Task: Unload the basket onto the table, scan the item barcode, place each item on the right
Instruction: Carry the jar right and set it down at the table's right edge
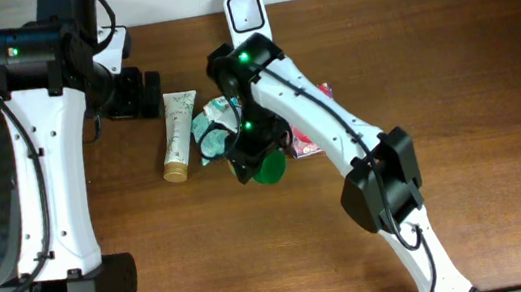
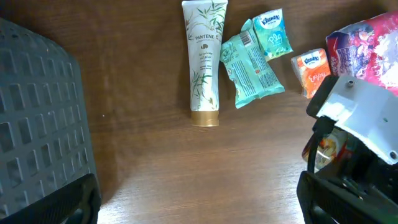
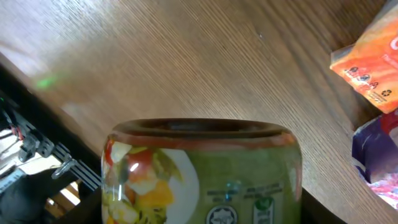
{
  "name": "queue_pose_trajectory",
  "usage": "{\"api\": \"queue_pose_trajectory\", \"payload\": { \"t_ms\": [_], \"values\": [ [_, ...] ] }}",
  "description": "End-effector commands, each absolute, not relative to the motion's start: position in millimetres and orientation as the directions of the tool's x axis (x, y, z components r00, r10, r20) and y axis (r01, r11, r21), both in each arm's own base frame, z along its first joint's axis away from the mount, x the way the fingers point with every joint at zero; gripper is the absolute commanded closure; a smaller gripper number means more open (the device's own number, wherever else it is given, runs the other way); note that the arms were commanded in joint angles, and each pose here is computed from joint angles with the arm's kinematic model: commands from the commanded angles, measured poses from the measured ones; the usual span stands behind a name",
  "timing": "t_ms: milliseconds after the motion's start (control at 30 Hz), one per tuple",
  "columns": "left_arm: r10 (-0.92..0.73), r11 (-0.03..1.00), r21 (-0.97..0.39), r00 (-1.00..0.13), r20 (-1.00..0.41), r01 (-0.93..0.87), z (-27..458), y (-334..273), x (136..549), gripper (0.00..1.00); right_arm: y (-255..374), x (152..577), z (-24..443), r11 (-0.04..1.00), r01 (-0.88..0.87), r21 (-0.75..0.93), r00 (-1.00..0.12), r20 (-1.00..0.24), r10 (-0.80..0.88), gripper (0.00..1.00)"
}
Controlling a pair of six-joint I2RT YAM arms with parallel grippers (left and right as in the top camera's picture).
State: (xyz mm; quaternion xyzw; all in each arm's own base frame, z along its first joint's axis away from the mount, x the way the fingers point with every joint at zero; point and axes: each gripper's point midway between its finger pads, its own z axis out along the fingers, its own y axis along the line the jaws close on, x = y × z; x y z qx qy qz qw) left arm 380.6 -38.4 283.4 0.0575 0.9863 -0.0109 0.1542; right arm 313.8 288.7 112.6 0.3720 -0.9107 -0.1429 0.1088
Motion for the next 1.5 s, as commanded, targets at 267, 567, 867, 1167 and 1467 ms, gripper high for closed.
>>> {"api": "queue_pose_trajectory", "payload": {
  "t_ms": [267, 567, 867, 1167, 1467],
  "values": [
    [0.123, 0.992, 0.006, -0.942, -0.312, 0.127, 286, -37, 379, 0.01, 299, 334, 169, 0.746, -0.066, 0.663, -0.926, 0.237, -0.293, 0.55],
    [0.123, 0.992, 0.006, -0.942, -0.312, 0.127, 286, -37, 379, 0.01, 176, 431, 217, 0.350, 0.718, 0.602, -0.692, 0.672, 0.264, 0.59],
    [0.123, 0.992, 0.006, -0.942, -0.312, 0.127, 286, -37, 379, 0.01, 11, 463, 158, 0.241, 0.905, 0.350, -0.403, 0.529, 0.746, 0.49],
    [0.123, 0.992, 0.007, -0.942, -0.312, 0.127, 286, -37, 379, 0.01, -28, 417, 89, 0.266, 0.953, 0.141, -0.299, 0.563, 0.771, 0.44],
    [0.123, 0.992, 0.006, -0.942, -0.312, 0.127, 286, -37, 379, 0.01, 21, 427, 62, 0.073, 0.950, 0.305, -0.297, 0.800, 0.522, 0.07]
  ]
}}
